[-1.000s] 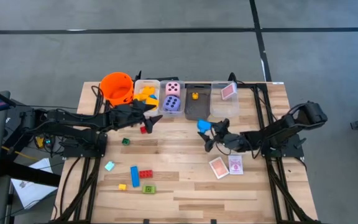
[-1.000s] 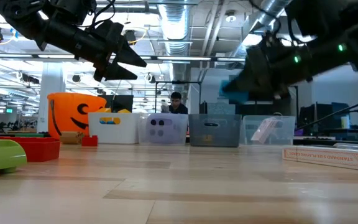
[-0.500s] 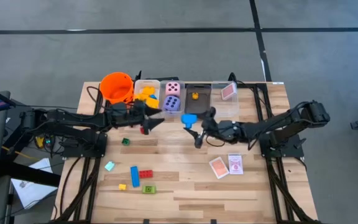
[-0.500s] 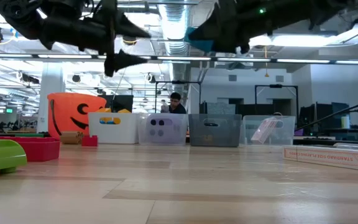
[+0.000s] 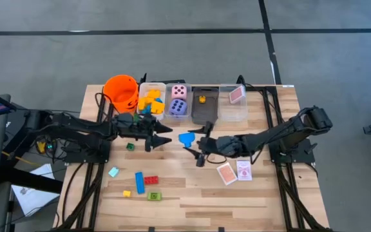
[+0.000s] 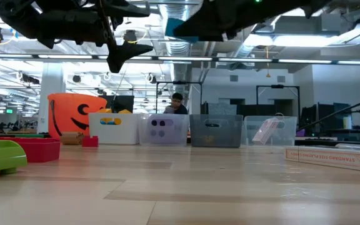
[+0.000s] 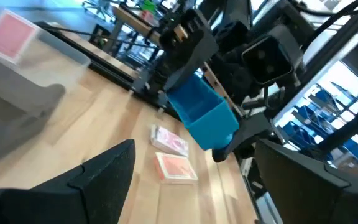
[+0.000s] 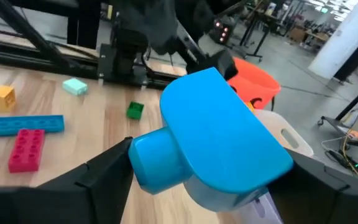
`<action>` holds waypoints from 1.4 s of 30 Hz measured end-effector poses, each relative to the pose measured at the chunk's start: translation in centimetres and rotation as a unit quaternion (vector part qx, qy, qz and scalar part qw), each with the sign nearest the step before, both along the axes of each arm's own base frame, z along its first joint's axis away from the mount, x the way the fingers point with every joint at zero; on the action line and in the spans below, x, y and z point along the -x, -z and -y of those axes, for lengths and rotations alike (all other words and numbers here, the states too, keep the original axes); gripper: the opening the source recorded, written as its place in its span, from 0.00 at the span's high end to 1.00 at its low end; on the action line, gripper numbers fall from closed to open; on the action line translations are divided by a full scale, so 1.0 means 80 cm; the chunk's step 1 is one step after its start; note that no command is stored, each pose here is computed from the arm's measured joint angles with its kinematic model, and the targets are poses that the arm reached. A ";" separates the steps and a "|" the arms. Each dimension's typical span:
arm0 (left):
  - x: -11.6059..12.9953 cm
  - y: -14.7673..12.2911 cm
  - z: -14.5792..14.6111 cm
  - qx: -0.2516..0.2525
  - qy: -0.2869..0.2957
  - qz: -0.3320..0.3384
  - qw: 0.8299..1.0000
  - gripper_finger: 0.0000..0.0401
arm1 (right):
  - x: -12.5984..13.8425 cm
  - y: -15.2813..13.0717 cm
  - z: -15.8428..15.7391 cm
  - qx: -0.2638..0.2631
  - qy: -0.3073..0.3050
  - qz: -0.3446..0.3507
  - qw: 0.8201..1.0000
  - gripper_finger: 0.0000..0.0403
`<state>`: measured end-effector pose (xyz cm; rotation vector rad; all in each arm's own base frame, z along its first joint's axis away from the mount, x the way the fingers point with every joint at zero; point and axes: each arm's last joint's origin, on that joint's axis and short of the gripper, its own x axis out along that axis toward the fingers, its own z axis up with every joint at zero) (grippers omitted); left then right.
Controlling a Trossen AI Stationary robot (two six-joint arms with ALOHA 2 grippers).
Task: Pick & Place Toys
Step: Put the blue stud game piece into the white bin
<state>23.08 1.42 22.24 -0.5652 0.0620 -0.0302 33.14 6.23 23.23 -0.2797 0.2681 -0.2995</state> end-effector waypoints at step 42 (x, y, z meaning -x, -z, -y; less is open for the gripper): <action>-0.047 0.022 0.005 -0.035 0.003 -0.005 0.999 0.61 | -0.077 0.014 -0.021 0.096 0.104 -0.085 0.986 0.21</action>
